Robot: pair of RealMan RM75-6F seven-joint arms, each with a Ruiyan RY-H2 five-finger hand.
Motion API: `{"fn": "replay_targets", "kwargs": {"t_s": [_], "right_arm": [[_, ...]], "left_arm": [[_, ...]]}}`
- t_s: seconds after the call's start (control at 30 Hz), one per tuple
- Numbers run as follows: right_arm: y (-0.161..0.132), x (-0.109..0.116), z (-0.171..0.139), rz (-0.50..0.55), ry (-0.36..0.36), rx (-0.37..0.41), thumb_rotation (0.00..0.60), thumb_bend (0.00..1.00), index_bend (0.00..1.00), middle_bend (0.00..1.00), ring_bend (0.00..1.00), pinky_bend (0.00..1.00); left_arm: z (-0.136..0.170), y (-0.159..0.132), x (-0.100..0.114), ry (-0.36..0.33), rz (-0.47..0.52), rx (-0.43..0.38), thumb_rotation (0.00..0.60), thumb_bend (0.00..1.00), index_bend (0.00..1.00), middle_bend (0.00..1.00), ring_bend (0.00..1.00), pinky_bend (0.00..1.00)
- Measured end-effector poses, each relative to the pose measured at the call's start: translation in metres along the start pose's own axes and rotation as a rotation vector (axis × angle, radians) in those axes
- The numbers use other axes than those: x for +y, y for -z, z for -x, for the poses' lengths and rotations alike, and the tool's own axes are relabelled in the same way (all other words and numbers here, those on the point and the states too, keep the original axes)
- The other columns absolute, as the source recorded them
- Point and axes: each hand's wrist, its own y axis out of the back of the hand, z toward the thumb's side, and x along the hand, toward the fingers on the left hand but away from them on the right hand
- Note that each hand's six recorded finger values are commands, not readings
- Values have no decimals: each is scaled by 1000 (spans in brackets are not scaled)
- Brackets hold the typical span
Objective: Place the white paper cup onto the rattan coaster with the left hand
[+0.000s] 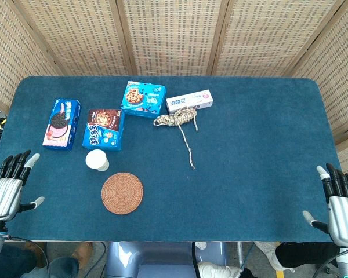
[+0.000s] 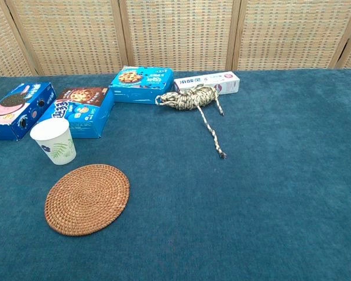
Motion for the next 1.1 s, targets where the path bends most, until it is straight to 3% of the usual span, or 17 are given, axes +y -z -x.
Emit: {"fn": "replay_targets", "kwargs": {"t_s": [0.43, 0.63, 0.73, 1.1], "right_arm": [[-1, 0, 0, 11, 5, 2, 600, 0, 0, 0, 0, 0], [-1, -1, 3, 11, 5, 3, 600, 0, 0, 0, 0, 0], [0, -2, 4, 10, 3, -3, 600, 0, 0, 0, 0, 0], [1, -10, 8, -6, -20, -12, 600, 0, 0, 0, 0, 0]], "left_arm": [[-12, -1, -4, 17, -21, -12, 600, 0, 0, 0, 0, 1], [-50, -7, -14, 45, -75, -63, 600, 0, 0, 0, 1, 121], [-77, -13, -22, 60, -128, -107, 600, 0, 0, 0, 49, 223], [-148, -47, -67, 150, -233, -254, 600, 0, 0, 88, 206, 258]]}}
